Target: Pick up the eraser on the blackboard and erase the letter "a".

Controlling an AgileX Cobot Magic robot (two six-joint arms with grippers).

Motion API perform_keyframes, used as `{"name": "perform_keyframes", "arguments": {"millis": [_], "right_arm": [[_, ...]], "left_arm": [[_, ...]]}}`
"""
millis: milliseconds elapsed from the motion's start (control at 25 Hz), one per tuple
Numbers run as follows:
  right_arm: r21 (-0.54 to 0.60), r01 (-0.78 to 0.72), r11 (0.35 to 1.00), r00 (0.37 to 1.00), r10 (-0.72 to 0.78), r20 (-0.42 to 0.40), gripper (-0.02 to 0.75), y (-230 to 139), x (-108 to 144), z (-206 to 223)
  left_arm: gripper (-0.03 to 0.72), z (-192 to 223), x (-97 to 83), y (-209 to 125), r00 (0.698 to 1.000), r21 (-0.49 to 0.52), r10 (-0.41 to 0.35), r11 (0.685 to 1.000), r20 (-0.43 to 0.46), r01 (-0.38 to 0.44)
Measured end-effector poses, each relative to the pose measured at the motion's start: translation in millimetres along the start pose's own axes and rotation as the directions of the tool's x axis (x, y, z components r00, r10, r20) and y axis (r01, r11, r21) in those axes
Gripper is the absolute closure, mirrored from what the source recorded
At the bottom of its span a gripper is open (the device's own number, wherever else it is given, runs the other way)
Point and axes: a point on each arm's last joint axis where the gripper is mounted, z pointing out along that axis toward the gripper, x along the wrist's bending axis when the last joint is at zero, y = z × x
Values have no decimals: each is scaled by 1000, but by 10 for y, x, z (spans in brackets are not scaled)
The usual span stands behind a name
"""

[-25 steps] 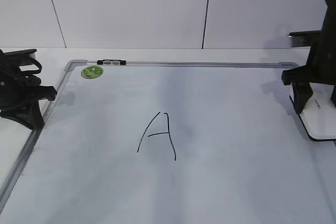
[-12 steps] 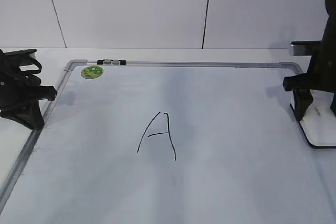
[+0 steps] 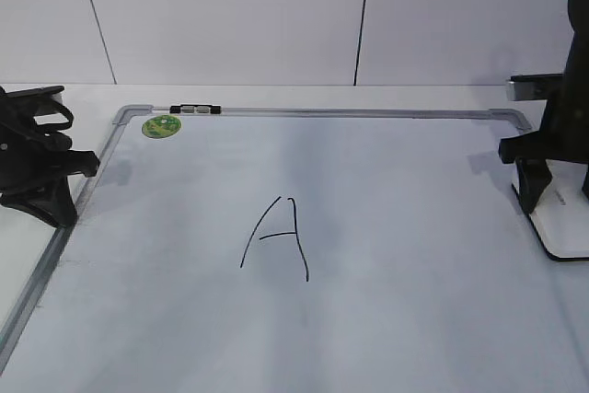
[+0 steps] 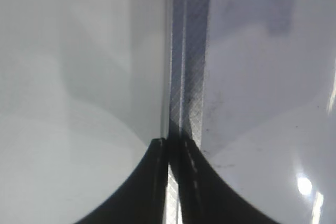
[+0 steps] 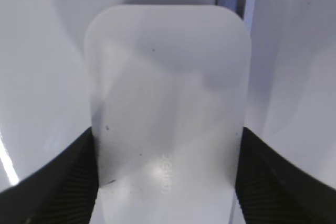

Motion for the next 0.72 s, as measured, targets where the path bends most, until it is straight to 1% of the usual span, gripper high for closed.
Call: {"name": "perform_keyframes", "arguments": {"millis": [480,720], "right_arm": [[-3,7,1000,1000,-7,12,197,3,-11,0],[0,-8,1000,1000,8,-24,197,1,15,0]], "left_arm": [[653,0,0,0,1000,0,0,1000,0,0],[653,0,0,0,1000,0,0,1000,0,0]]}}
